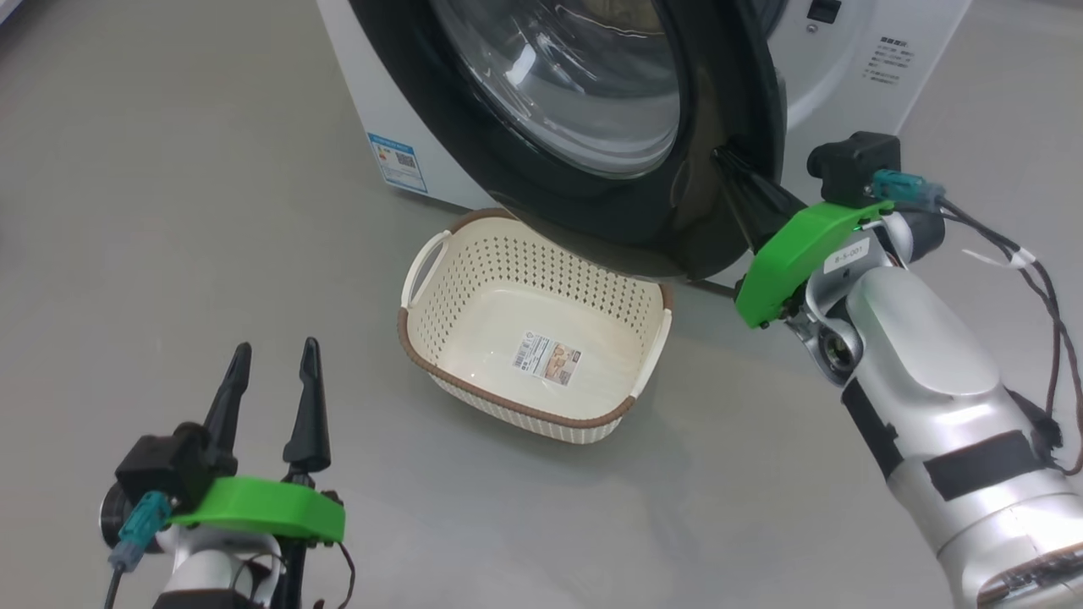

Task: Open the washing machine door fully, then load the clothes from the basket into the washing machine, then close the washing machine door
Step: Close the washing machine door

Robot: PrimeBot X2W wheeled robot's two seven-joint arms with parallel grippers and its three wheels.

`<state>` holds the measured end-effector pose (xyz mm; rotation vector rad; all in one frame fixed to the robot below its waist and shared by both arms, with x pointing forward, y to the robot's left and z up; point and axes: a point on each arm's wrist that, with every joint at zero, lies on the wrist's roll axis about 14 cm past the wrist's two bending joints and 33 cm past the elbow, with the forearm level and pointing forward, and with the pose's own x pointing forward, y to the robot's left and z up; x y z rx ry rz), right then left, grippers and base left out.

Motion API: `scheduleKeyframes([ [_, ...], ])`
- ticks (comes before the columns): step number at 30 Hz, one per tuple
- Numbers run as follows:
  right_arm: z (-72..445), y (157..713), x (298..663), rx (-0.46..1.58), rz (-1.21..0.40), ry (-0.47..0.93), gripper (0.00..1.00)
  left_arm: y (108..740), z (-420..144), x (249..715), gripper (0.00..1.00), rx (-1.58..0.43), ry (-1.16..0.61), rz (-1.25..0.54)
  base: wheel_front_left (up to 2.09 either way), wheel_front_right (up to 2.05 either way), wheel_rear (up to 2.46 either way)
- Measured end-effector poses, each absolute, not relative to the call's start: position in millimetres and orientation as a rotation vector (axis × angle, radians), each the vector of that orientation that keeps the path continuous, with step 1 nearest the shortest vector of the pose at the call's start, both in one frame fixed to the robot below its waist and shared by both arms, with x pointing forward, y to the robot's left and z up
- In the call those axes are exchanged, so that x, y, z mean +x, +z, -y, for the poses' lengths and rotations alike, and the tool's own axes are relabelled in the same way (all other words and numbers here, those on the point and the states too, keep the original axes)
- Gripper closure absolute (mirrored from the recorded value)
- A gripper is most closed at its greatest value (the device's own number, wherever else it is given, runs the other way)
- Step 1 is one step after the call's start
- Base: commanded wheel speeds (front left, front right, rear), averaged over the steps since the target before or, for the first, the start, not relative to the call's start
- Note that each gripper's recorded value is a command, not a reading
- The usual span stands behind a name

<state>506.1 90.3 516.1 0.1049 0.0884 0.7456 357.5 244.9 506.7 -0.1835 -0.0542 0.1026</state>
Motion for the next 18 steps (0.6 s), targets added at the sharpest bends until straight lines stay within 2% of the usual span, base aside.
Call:
scheduleKeyframes([
  [9,-80.2,518.7,532.6,0.103,-0.071,0.698,1.0,504.7,-242.7,363.0,0.0,-0.177,0.095,0.048,0.0,0.0,0.0],
  [18,-67.6,550.5,570.9,0.094,0.02,0.647,1.0,504.8,-240.9,369.8,0.0,-0.182,0.094,0.051,0.0,0.0,0.0],
])
